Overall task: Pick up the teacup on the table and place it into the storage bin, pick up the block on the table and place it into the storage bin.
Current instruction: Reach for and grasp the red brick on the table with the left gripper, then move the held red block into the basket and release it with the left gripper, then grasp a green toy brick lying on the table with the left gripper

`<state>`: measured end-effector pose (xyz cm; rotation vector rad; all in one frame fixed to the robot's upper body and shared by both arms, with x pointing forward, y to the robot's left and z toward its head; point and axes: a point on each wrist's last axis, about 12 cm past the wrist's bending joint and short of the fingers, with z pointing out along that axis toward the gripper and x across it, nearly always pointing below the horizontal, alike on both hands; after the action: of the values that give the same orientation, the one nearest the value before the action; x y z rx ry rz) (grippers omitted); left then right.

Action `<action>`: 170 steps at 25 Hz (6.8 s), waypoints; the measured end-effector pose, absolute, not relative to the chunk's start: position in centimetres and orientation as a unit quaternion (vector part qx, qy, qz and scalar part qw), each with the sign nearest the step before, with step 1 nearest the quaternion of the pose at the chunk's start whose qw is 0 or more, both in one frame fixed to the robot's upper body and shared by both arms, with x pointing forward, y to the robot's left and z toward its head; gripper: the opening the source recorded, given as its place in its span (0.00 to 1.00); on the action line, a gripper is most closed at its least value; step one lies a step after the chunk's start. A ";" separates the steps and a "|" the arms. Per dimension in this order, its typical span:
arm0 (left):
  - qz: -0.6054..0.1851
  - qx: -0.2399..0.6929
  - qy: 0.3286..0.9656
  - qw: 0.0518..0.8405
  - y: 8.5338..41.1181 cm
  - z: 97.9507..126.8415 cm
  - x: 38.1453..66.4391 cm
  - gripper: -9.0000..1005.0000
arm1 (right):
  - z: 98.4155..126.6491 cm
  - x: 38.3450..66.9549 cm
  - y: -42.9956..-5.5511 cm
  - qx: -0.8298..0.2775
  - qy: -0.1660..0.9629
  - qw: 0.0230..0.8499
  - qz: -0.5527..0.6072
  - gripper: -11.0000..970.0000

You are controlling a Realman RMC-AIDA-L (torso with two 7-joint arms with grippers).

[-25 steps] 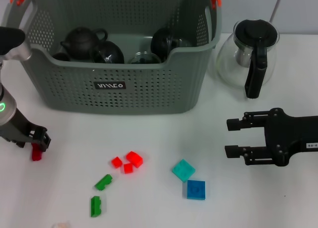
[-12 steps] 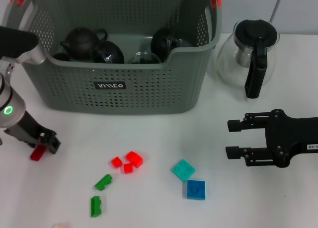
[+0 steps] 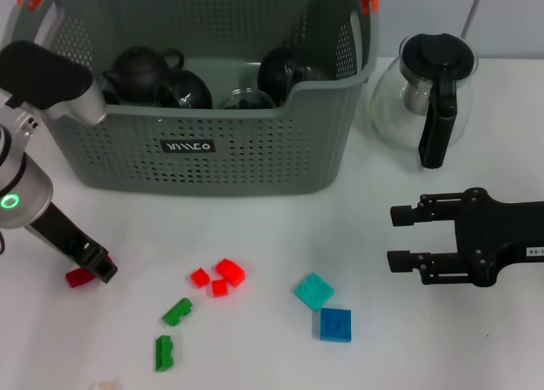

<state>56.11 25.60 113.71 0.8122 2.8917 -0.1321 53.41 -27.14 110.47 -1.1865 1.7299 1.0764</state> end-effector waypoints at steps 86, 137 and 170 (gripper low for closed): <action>-0.404 0.301 0.763 0.405 29.9 125.0 59.0 0.19 | 110.3 53.7 -26.9 -0.464 0.679 0.384 0.418 0.71; -0.301 0.331 0.774 0.448 32.3 121.2 50.4 0.66 | 110.1 53.6 -26.7 -0.462 0.680 0.384 0.420 0.71; -0.309 0.412 0.831 0.209 32.0 112.8 48.2 0.62 | 109.6 53.9 -26.4 -0.461 0.689 0.381 0.408 0.71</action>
<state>48.25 32.02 112.81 1.1452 2.3137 -0.8611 53.89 -26.42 109.65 -1.1772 1.7599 1.0425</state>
